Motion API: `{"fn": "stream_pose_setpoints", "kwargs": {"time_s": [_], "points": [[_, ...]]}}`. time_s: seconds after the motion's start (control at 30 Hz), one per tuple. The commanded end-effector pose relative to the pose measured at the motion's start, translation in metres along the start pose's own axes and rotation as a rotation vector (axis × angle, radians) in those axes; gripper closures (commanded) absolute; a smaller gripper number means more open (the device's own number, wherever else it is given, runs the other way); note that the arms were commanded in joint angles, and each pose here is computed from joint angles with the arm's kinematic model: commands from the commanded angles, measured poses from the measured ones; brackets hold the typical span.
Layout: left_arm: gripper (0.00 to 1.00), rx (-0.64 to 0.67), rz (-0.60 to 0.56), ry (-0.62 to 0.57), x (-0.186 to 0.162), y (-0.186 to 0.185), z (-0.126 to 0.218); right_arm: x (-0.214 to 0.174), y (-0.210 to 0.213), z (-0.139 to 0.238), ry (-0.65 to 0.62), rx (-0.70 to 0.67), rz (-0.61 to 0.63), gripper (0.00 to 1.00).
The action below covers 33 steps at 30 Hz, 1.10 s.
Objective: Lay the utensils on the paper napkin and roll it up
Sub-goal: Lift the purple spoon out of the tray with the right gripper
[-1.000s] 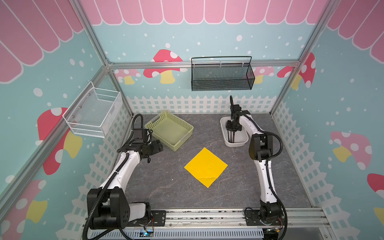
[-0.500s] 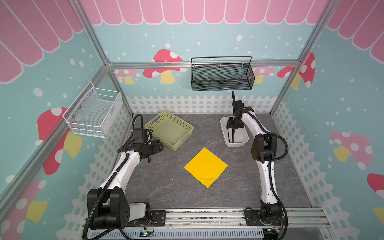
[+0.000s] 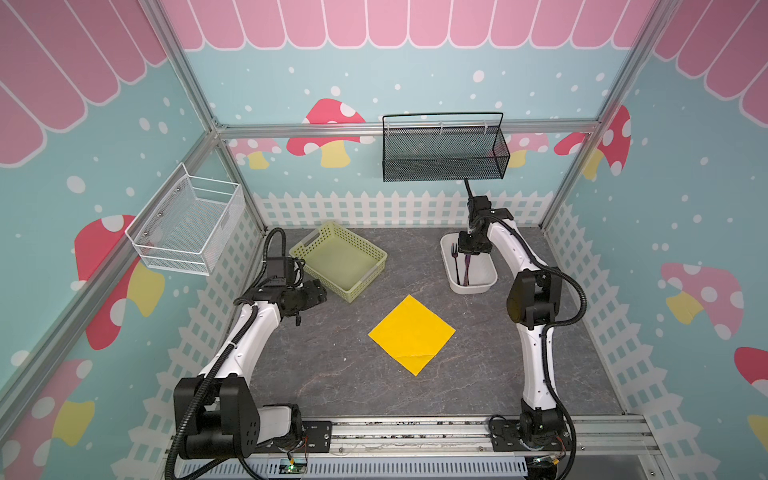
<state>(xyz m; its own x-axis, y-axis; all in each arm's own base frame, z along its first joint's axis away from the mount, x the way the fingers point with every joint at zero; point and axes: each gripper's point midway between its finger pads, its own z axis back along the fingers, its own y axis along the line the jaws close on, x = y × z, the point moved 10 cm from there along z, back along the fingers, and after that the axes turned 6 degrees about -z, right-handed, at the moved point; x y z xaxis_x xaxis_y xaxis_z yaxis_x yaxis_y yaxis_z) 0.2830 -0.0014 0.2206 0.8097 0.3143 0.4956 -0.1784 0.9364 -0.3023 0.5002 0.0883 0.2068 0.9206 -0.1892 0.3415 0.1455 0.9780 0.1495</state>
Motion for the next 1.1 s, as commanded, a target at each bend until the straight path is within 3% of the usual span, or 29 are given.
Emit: {"fn": "stream_pose_setpoints", "kwargs": {"time_s": [0.0, 0.37, 0.53, 0.67, 1.07], "points": [[0.17, -0.021, 0.006, -0.037, 0.008, -0.002, 0.009, -0.003, 0.013, 0.044, -0.057, 0.135, 0.046, 1.0], [0.17, -0.035, 0.002, -0.057, 0.008, -0.003, 0.013, -0.057, 0.031, 0.067, -0.028, 0.502, 0.062, 1.0], [0.17, -0.04, 0.004, -0.047, 0.007, -0.003, 0.01, -0.095, 0.037, 0.066, 0.0, 0.585, 0.05, 1.0], [0.17, -0.046, 0.007, -0.04, 0.007, -0.004, 0.008, -0.126, 0.053, 0.062, 0.04, 0.558, 0.077, 1.0], [0.18, -0.055, 0.012, -0.047, 0.008, -0.005, 0.01, -0.204, 0.128, 0.037, 0.091, 0.214, 0.162, 1.0]]}}
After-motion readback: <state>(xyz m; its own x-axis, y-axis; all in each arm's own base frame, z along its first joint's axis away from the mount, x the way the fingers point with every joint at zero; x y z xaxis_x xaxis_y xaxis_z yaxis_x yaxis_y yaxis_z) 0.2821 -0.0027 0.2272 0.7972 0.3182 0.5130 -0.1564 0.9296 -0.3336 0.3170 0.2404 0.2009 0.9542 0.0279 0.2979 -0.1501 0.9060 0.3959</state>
